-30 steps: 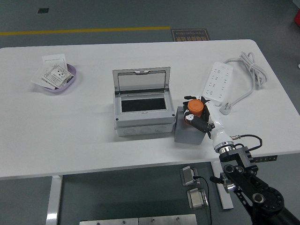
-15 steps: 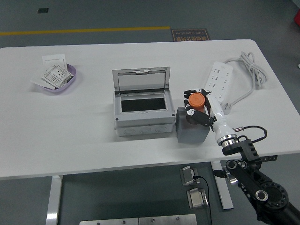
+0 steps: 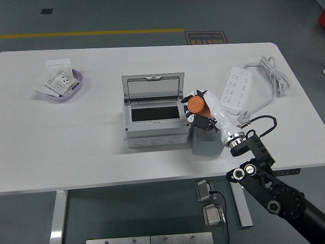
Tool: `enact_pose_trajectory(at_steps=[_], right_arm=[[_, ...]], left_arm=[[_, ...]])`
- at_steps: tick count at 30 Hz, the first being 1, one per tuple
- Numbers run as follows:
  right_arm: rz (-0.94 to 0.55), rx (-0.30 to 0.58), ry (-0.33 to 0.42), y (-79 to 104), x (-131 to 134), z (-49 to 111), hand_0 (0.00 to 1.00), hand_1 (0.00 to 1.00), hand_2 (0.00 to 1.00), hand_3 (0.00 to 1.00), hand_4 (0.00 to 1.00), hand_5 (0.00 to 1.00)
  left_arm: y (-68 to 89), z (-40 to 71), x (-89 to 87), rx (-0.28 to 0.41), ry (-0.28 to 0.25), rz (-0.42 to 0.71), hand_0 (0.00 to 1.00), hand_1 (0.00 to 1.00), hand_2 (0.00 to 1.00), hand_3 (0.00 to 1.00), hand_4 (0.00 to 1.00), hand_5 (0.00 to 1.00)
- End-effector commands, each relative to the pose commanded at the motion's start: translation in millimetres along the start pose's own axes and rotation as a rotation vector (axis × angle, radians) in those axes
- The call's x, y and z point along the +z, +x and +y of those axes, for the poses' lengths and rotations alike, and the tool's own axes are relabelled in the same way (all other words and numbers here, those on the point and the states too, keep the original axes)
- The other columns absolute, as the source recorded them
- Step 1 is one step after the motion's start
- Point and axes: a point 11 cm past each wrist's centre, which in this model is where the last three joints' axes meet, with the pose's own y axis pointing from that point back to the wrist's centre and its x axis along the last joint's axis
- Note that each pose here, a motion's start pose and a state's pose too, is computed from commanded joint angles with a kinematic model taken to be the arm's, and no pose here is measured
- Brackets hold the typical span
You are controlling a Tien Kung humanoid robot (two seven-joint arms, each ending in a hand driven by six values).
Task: Pick up the cylinder from the cube,place it in the box,flap close box
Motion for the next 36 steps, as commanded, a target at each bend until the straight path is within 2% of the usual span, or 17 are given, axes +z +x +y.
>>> enact_pose_trajectory(at_steps=[4, 5, 10, 11, 14, 19, 25, 36], right_arm=[[0.138, -0.093, 0.010, -14.0, -13, -15.9, 0.268, 0.285, 0.417, 0.406, 0.192, 0.002], [0.172, -0.114, 0.012, -18.2, -17, -20.1, 0.148, 0.191, 0.355, 0.364, 0.144, 0.002], [0.311, -0.167, 0.029, -27.8, -34, -41.0, 0.148, 0.191, 0.355, 0.364, 0.144, 0.002], [0.330, -0.171, 0.032, -28.3, -37, -44.9, 0.118, 0.178, 0.335, 0.352, 0.143, 0.002], [0.364, -0.177, 0.040, -28.8, -45, -53.8, 0.118, 0.178, 0.335, 0.352, 0.143, 0.002], [0.385, -0.177, 0.061, -29.0, -57, -63.0, 0.093, 0.175, 0.335, 0.352, 0.143, 0.002], [0.404, -0.204, 0.084, -38.0, -66, -67.8, 0.092, 0.176, 0.337, 0.357, 0.146, 0.002], [0.450, -0.267, 0.050, -51.4, -57, -78.9, 0.094, 0.178, 0.344, 0.369, 0.148, 0.002]], left_arm=[[2.1, 0.2, 0.5, 0.003, 0.000, 0.001, 0.643, 0.692, 0.667, 0.679, 0.770, 0.511], [2.6, 0.2, 0.6, 0.004, 0.000, 0.001, 0.643, 0.692, 0.666, 0.679, 0.770, 0.514], [4.6, 0.1, 0.0, 0.008, 0.004, 0.002, 0.643, 0.692, 0.666, 0.679, 0.770, 0.514], [5.0, 0.1, -0.3, 0.009, 0.005, 0.001, 0.644, 0.692, 0.667, 0.678, 0.770, 0.516], [6.1, -0.2, -1.2, 0.011, 0.008, 0.001, 0.644, 0.692, 0.667, 0.678, 0.770, 0.516], [6.8, -0.3, -1.9, 0.012, 0.012, -0.002, 0.644, 0.693, 0.667, 0.678, 0.771, 0.516], [7.3, 0.1, -0.8, 0.013, 0.011, -0.004, 0.644, 0.693, 0.667, 0.678, 0.771, 0.516], [9.4, 0.5, 0.3, 0.016, 0.011, -0.009, 0.644, 0.693, 0.667, 0.679, 0.773, 0.517]])
